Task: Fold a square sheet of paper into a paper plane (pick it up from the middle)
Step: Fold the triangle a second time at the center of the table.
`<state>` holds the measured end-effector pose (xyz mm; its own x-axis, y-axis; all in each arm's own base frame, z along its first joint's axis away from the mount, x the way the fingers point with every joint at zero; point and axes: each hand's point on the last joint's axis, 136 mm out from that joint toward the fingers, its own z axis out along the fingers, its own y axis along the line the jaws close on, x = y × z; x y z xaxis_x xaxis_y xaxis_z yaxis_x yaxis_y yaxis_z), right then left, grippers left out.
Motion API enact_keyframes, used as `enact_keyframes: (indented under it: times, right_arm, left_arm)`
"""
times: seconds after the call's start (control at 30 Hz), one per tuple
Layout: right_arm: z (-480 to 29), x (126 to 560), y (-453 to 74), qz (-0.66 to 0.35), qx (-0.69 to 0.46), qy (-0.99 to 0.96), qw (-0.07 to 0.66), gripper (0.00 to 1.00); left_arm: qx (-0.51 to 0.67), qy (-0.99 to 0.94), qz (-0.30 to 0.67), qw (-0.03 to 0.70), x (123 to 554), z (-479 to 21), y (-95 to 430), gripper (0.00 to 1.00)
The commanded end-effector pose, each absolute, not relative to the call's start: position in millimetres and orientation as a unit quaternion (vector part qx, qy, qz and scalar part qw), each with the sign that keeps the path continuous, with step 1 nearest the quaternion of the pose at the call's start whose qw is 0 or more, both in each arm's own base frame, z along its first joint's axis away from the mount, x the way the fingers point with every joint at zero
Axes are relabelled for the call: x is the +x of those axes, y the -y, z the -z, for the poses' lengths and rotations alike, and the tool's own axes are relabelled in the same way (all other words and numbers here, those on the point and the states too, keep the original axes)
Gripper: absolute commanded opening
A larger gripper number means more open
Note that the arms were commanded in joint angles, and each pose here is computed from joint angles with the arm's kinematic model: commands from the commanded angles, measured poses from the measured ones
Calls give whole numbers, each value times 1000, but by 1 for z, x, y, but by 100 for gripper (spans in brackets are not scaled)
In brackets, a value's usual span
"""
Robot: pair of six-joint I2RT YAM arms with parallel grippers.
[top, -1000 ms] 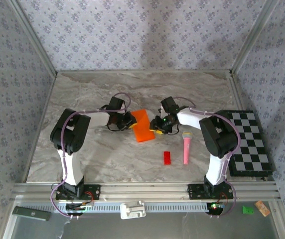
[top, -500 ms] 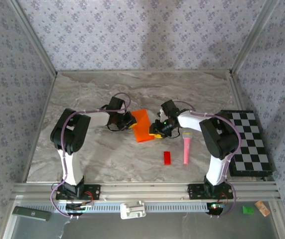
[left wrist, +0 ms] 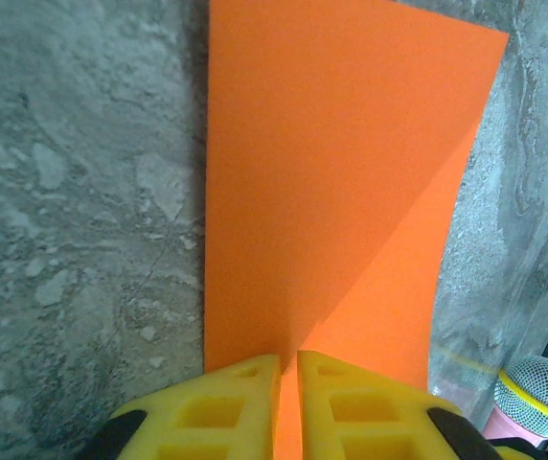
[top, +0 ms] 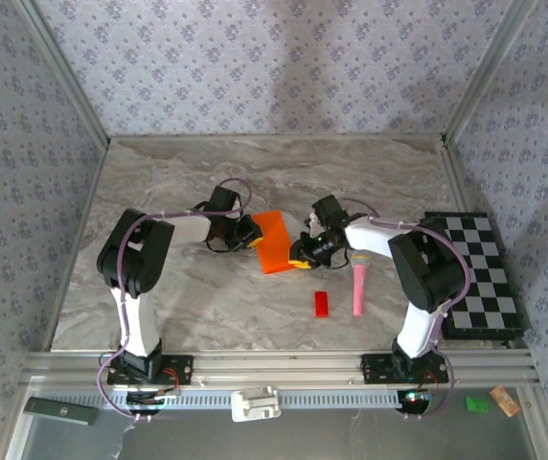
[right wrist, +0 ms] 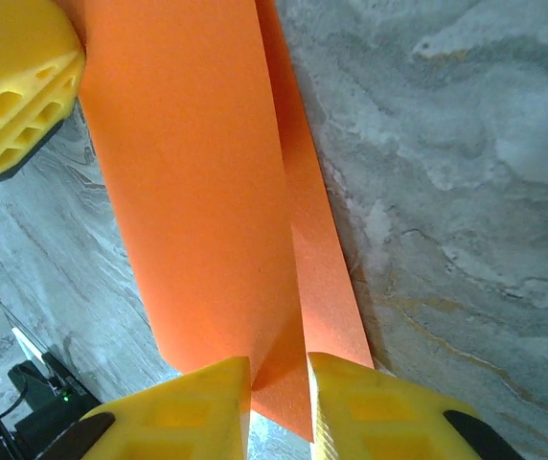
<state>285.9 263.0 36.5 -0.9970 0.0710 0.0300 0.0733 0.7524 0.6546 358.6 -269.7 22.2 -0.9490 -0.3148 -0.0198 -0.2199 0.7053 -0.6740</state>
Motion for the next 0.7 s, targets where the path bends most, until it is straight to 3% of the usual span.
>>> enact_keyframes:
  times: [0.0, 0.4, 0.67]
  right_arm:
    - [-43, 288, -261, 357, -50, 933, -5, 22]
    - [-44, 296, -261, 358, -56, 932, -12, 8]
    - [-39, 293, -255, 330, -55, 942, -11, 1]
  left_arm:
    - [-156, -935, 318, 32, 343, 6, 262, 14]
    - [-121, -930, 343, 50, 353, -13, 272, 15]
    - [-100, -914, 376, 118, 381, -66, 275, 27]
